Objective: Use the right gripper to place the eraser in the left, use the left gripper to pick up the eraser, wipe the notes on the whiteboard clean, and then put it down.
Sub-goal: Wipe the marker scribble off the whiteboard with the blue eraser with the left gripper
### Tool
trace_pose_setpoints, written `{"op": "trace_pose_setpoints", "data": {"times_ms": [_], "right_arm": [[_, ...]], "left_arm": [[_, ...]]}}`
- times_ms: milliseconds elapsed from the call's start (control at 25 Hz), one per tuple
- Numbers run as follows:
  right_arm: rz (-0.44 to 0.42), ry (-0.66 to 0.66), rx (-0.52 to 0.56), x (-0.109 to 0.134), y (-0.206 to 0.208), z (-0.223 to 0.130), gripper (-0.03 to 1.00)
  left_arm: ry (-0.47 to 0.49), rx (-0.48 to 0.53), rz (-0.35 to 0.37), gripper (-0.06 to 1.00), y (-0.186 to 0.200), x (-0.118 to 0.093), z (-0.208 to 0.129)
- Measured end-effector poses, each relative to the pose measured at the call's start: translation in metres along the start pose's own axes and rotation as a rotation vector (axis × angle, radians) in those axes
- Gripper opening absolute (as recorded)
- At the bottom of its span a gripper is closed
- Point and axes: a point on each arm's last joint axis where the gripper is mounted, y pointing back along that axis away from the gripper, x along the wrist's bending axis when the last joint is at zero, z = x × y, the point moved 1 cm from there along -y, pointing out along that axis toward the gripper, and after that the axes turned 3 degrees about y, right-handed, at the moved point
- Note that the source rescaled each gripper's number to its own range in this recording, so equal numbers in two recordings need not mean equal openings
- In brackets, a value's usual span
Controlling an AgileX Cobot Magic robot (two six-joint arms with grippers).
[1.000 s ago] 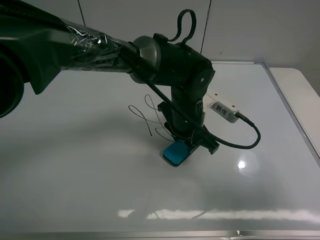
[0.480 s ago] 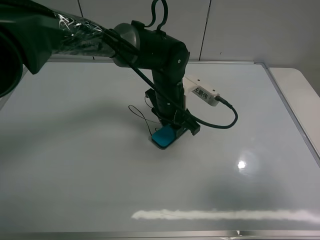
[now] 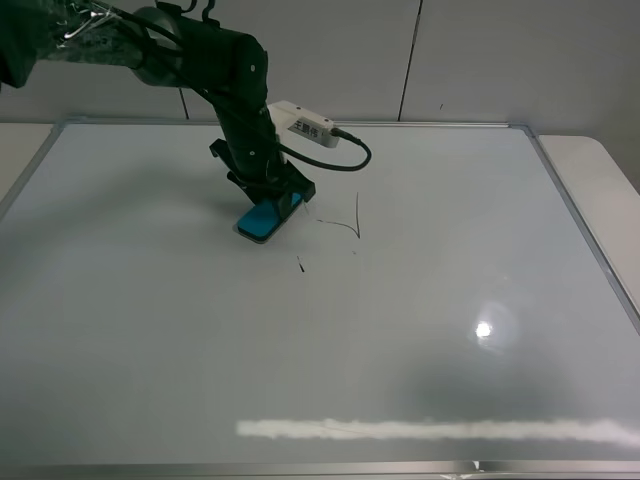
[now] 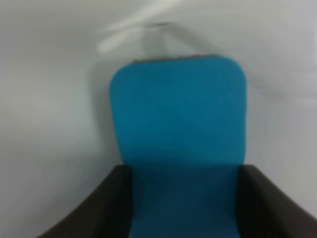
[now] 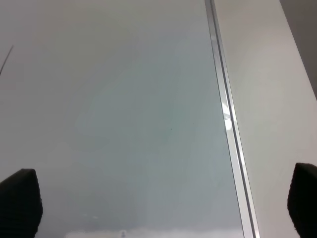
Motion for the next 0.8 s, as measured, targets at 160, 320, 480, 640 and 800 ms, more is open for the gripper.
{"op": "trace_pose_setpoints", "data": {"times_ms": [160, 320, 480, 640, 800], "right_arm": [[0.000, 0.000, 0.000, 0.000, 0.000, 0.000, 1.00], [0.000, 0.000, 0.000, 0.000, 0.000, 0.000, 1.00], [0.000, 0.000, 0.000, 0.000, 0.000, 0.000, 1.00], [0.000, 0.000, 0.000, 0.000, 0.000, 0.000, 1.00], [0.000, 0.000, 0.000, 0.000, 0.000, 0.000, 1.00]], "left_arm": [[0.087, -0.007, 0.023, 0.01, 0.003, 0.044, -0.002], [0.103, -0.007, 0.029, 0.01, 0.005, 0.056, -0.004], [0.058, -0.008, 0.016, 0.01, 0.006, 0.045, -0.002], [-0.025, -0.017, -0.020, 0.01, 0.005, 0.002, 0.002], [-0.120, -0.033, -0.100, 0.01, 0.002, -0.070, 0.000]]}}
